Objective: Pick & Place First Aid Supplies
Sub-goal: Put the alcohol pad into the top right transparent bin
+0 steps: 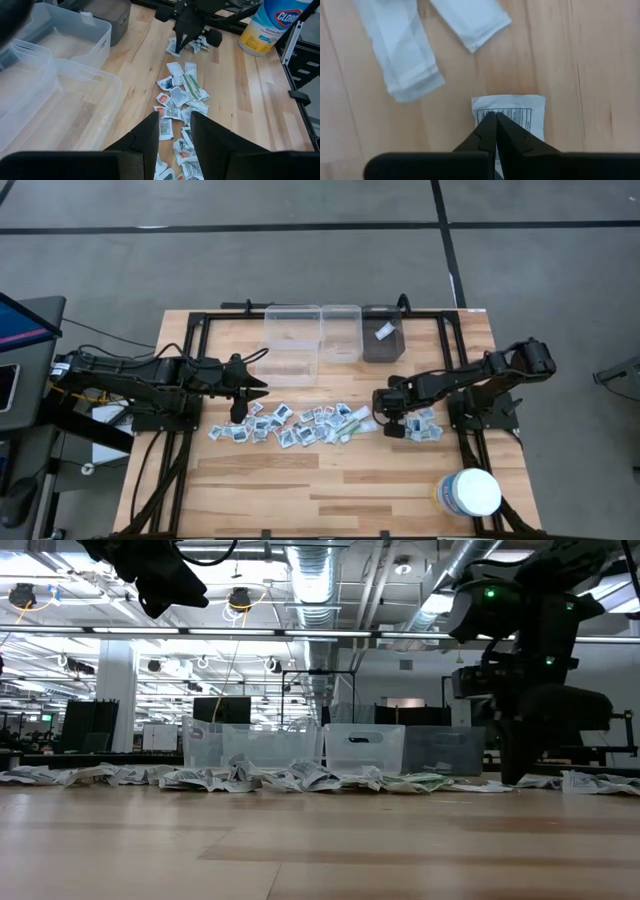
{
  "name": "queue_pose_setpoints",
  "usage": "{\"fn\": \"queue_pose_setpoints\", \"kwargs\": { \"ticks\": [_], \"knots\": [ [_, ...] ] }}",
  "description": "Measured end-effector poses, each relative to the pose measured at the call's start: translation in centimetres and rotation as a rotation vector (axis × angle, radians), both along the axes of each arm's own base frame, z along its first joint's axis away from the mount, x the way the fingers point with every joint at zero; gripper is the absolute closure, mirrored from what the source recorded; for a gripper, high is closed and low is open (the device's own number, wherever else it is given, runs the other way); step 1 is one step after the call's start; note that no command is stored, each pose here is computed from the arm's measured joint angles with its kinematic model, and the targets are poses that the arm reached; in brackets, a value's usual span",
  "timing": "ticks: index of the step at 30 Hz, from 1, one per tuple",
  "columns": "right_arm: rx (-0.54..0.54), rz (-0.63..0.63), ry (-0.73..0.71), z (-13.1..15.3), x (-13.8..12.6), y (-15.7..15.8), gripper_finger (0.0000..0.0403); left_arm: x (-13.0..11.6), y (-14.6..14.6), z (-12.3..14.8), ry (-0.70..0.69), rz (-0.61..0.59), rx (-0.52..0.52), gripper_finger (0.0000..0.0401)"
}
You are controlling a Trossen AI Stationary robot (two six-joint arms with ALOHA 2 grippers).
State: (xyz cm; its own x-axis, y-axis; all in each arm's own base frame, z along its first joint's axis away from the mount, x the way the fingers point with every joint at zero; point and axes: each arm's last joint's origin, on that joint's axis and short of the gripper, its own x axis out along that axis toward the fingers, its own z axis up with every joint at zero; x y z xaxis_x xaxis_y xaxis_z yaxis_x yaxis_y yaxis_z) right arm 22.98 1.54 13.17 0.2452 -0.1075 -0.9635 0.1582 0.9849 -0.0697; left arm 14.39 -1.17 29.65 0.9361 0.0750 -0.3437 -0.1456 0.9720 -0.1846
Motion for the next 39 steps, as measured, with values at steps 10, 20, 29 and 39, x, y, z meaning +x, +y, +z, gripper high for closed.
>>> {"fn": "queue_pose_setpoints", "kwargs": {
  "ticks": [10,20,29,39],
  "knots": [
    [-0.009,0.064,-0.080,3.3,2.5,0.2,0.0402,0.0,0.0,0.0,0.001,0.000,0.001,0.0289],
    [-0.016,0.042,0.014,3.2,1.9,-0.1,0.0369,0.0,0.0,0.0,0.001,0.000,0.001,0.0289],
    [-0.016,0.032,0.034,0.9,0.4,-0.1,0.0276,0.0,0.0,0.0,0.001,0.000,0.001,0.0289],
    [-0.010,0.031,-0.003,-1.0,-0.7,-0.2,0.0255,0.0,0.0,0.0,0.001,0.000,0.000,0.0289]
  ]
}}
